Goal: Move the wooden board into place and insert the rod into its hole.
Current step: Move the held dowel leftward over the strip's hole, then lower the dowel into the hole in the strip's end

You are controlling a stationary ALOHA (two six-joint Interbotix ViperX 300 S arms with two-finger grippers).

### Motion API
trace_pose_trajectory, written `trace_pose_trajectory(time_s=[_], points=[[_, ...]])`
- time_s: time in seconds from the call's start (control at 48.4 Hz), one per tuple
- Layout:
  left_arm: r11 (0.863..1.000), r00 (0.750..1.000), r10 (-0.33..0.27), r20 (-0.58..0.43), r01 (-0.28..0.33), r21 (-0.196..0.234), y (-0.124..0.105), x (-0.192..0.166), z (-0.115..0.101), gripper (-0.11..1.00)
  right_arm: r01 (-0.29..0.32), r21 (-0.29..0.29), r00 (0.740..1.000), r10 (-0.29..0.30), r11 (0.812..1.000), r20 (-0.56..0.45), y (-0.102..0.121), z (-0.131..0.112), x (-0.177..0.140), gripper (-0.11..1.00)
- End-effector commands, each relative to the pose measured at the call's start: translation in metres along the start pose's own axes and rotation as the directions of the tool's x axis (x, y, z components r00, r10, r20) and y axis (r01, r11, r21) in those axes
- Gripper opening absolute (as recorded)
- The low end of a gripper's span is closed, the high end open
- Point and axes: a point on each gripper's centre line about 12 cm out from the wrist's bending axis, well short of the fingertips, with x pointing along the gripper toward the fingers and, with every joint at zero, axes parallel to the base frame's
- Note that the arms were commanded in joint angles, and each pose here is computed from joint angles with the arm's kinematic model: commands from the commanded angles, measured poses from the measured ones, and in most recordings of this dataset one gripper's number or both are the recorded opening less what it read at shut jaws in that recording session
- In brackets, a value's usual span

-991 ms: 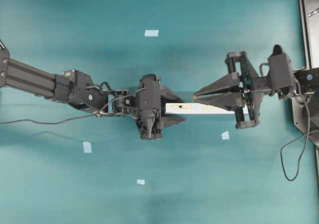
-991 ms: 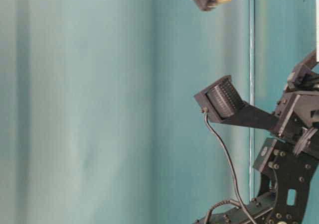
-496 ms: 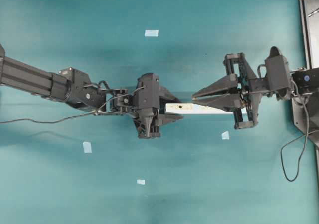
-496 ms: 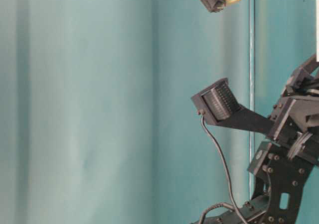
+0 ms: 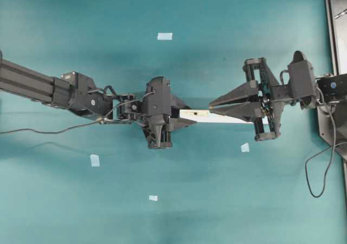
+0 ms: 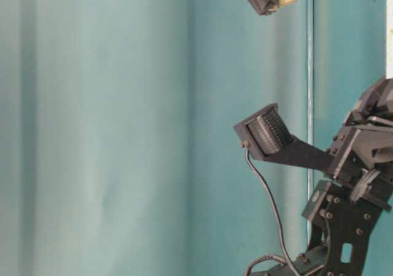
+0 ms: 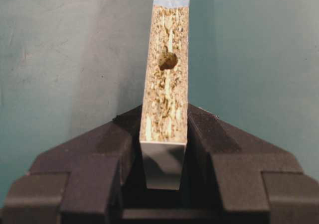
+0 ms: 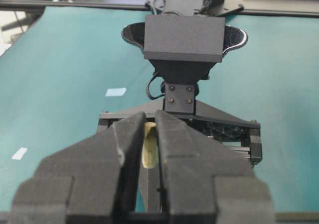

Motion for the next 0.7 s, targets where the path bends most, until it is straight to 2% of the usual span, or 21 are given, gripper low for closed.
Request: trace_pose_trajectory(time_s=[0.0,0.33,0.681], points=[[1.0,1.0,0.009,0.018,-0.009,-0.007,0.004,-0.001,0.009,0.21,0.0,-0.002,1.0,0.0,1.0,0.018,-0.001,0.003,0.005,0.1],[1.0,1.0,-0.001,0.012,0.001,-0.007,-0.001,-0.001,0.006,0.21,-0.017,0.012,1.0,0.017,1.0,0.02,-0.008,-0.015,0.025,0.1],[1.0,1.0,-0.008,0.009,0.008,-0.005,-0.004,0.0,0.005,0.21,0.012,0.018,0.999,-0.011,1.0,-0.037,-0.016,-0.034,0.038,0.1]])
